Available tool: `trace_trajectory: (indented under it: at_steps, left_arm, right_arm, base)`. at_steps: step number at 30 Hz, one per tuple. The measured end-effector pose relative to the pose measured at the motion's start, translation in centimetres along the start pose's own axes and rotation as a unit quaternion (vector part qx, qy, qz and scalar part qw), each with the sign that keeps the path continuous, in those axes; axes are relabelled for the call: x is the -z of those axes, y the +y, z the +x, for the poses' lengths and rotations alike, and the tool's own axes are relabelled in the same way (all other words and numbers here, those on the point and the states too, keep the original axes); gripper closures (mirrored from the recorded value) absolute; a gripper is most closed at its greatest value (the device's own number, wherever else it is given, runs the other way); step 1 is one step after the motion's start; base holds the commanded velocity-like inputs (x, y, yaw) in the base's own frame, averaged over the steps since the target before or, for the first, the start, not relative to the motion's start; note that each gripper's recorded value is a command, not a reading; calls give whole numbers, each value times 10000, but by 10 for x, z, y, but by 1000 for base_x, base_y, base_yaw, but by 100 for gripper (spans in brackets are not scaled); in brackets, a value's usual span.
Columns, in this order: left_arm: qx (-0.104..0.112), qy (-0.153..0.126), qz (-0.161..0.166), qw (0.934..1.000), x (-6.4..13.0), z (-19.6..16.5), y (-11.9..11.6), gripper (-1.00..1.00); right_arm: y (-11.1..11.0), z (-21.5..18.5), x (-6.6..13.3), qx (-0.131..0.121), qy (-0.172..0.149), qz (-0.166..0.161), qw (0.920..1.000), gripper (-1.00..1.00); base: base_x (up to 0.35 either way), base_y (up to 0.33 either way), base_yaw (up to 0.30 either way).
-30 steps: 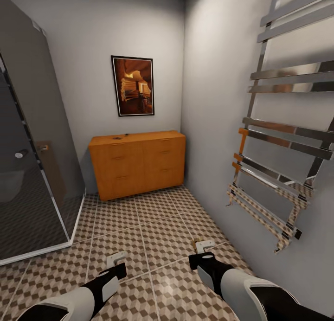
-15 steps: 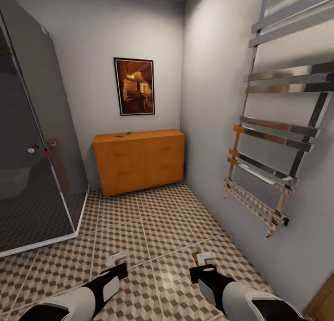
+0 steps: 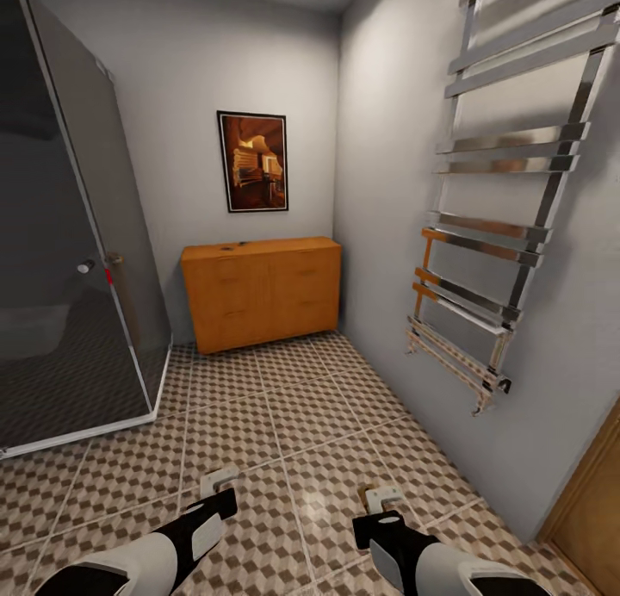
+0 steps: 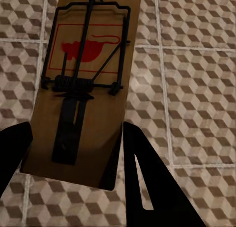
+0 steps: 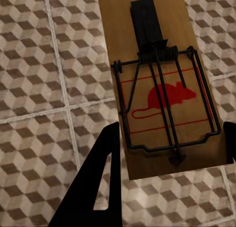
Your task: Take the four mousetraps from the cabinet in the bathroom and place them on the bathroom floor. Make sure all four end up on the same floor surface, and ensure that at least two of them are either under or directly next to the same bathroom sink.
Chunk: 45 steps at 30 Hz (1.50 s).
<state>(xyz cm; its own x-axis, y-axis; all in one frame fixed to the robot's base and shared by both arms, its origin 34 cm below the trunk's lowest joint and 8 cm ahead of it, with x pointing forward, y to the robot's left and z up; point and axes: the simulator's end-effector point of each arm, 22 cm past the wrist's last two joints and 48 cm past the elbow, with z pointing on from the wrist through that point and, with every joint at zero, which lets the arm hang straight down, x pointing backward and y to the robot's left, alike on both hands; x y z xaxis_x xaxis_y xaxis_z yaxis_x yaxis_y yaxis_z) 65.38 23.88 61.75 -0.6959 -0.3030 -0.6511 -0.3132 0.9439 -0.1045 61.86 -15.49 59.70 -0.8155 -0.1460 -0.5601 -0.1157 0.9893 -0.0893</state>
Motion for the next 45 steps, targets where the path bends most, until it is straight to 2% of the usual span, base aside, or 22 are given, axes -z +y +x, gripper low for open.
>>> trace_trajectory:
  at_steps: [7, 27, 35, 37, 40, 45]
  left_arm:
    - [-13, 2, 7, 10000, 0, 1, 0, 100]
    - [-19, 12, 17, 10000, 1, 2, 0, 100]
    - [4, 13, 284, 9996, 0, 2, -9, 100]
    - [5, 13, 295, 9996, 0, 2, -10, 100]
    - [5, 13, 303, 9995, 0, 1, -10, 100]
    - [5, 18, 312, 9995, 0, 2, -10, 100]
  right_arm:
    - [0, 1, 0, -3, 8, -8, 10000, 100]
    - [1, 3, 0, 3, 48, -19, 10000, 100]
    - [2, 4, 0, 8, 85, -37, 10000, 100]
    - [2, 7, 1, 16, 147, -36, 9999, 100]
    - [1, 25, 2, 61, 552, -31, 9985, 100]
    - [1, 33, 3, 83, 739, -28, 9972, 100]
  base:
    - [-109, 0, -77]
    - [-3, 0, -273]
    - [0, 0, -233]
    - [0, 0, -57]
    - [0, 0, -20]
    - [0, 0, -6]
